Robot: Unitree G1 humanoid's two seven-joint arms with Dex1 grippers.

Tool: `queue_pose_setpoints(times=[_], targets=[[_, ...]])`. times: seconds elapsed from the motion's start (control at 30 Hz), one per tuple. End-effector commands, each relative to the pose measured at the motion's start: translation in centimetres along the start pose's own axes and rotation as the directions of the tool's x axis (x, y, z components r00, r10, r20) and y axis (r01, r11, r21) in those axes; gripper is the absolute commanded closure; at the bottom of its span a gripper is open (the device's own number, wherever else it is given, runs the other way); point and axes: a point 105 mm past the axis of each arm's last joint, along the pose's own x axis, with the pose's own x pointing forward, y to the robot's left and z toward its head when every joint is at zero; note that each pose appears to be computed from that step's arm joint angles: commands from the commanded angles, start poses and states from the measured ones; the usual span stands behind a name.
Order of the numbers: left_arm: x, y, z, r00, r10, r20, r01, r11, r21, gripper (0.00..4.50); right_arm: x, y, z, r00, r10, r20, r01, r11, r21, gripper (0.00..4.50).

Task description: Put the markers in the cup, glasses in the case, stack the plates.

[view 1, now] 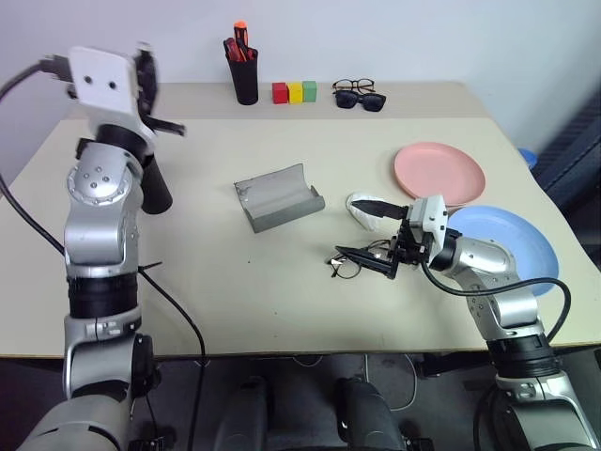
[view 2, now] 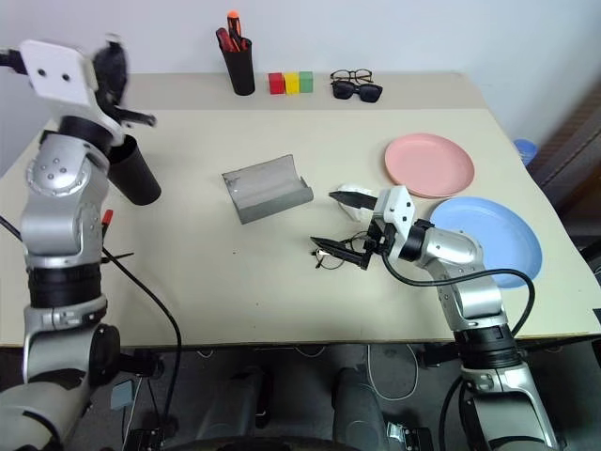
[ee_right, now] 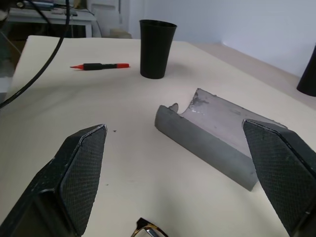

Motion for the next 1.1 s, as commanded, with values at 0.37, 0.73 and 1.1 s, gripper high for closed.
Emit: queue_pose_setpoints(times=[0.37,0.73,1.1], targets=[[0.4,2.4,-5.8,0.966,0.249,-0.064,-0.239,0.962,0.131,4.45,0.5,0.2,1.0,0.999,-0.001,0.043,0.003,0.999,-0.048,0.00],[-1.2,0.7,-7.9,0.976,0.193,-0.103,-0.183,0.978,0.099,1.70,0.0,0.4,0.6,0.999,-0.017,0.036,0.019,0.999,-0.042,0.00],[-7.2,-1.0,-1.6,0.949,-0.299,-0.098,0.205,0.824,-0.527,0.65,0.6,0.4,0.5,0.999,0.005,0.035,-0.004,1.000,-0.025,0.00]])
